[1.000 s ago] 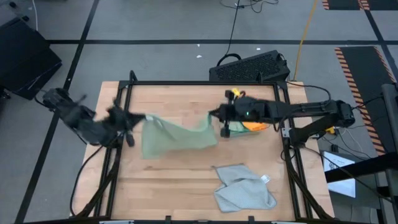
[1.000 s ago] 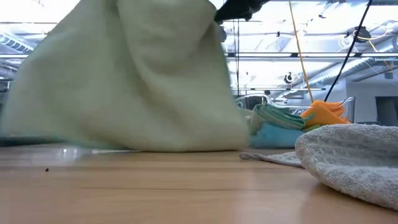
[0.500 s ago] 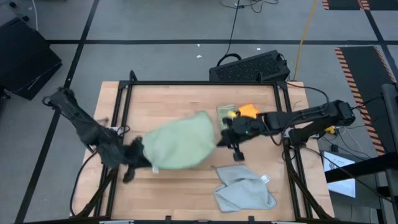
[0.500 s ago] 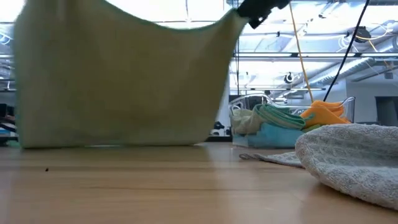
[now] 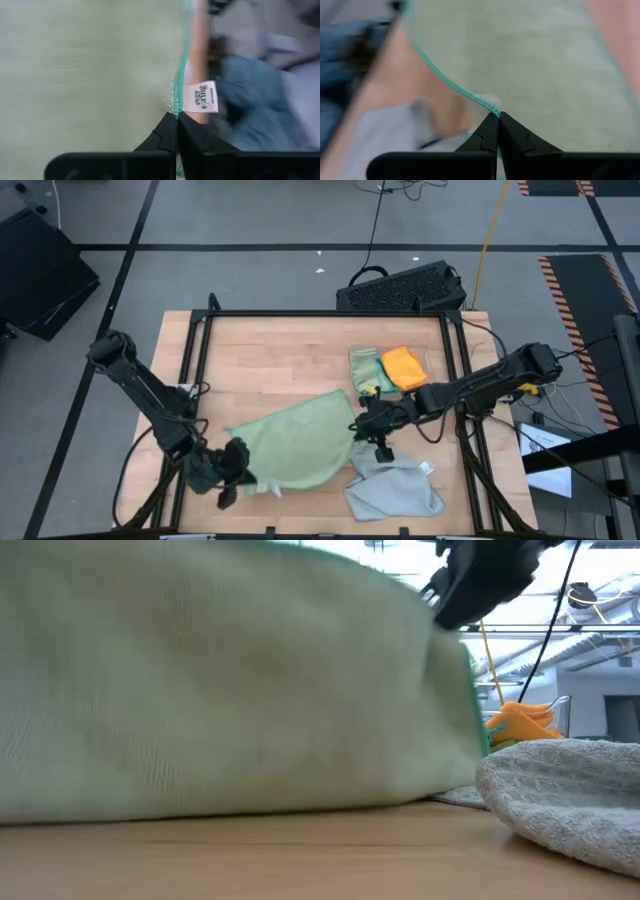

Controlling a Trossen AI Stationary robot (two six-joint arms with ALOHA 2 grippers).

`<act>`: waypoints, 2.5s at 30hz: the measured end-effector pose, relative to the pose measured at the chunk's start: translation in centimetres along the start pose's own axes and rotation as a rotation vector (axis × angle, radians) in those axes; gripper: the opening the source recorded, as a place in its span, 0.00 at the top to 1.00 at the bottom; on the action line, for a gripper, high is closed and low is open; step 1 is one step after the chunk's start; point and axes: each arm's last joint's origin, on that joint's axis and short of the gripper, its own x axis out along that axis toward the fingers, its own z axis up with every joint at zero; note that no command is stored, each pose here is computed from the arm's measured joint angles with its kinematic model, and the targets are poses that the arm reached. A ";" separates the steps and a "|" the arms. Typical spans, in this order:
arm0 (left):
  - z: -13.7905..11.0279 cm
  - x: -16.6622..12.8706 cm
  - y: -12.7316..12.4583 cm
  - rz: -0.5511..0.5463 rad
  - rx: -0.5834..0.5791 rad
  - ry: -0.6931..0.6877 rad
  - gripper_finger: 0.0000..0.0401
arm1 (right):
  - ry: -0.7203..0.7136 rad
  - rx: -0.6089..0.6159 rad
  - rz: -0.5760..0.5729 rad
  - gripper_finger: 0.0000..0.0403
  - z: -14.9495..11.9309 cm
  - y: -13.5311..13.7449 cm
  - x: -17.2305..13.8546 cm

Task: Fold microfiber towels
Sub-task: Fold the light green microfiber cloth

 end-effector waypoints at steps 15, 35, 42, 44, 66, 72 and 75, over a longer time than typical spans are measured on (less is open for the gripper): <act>-0.8 -0.6 4.4 0.445 -0.091 0.064 0.99 | 0.081 0.041 -0.313 1.00 -0.8 -8.0 1.6; -1.0 -1.1 5.6 0.568 -0.091 0.095 0.94 | 0.053 -0.061 -0.383 0.94 -0.2 -9.8 2.1; -0.9 -1.1 5.8 0.590 -0.135 0.074 0.88 | 0.050 -0.087 -0.429 0.81 -0.4 -10.3 3.4; -0.9 -1.3 5.9 0.610 -0.135 0.075 0.82 | 0.052 -0.085 -0.447 0.75 -0.4 -10.3 3.7; -1.5 2.3 3.8 0.460 -0.012 0.000 0.65 | -0.012 -0.228 -0.274 0.70 0.2 -2.0 4.2; -3.7 4.1 2.4 0.410 -0.002 0.047 0.57 | -0.017 -0.181 -0.244 0.70 -0.4 -0.7 4.5; -4.4 4.5 1.2 0.386 0.059 0.074 0.49 | -0.011 -0.150 -0.229 0.70 -0.8 0.0 4.6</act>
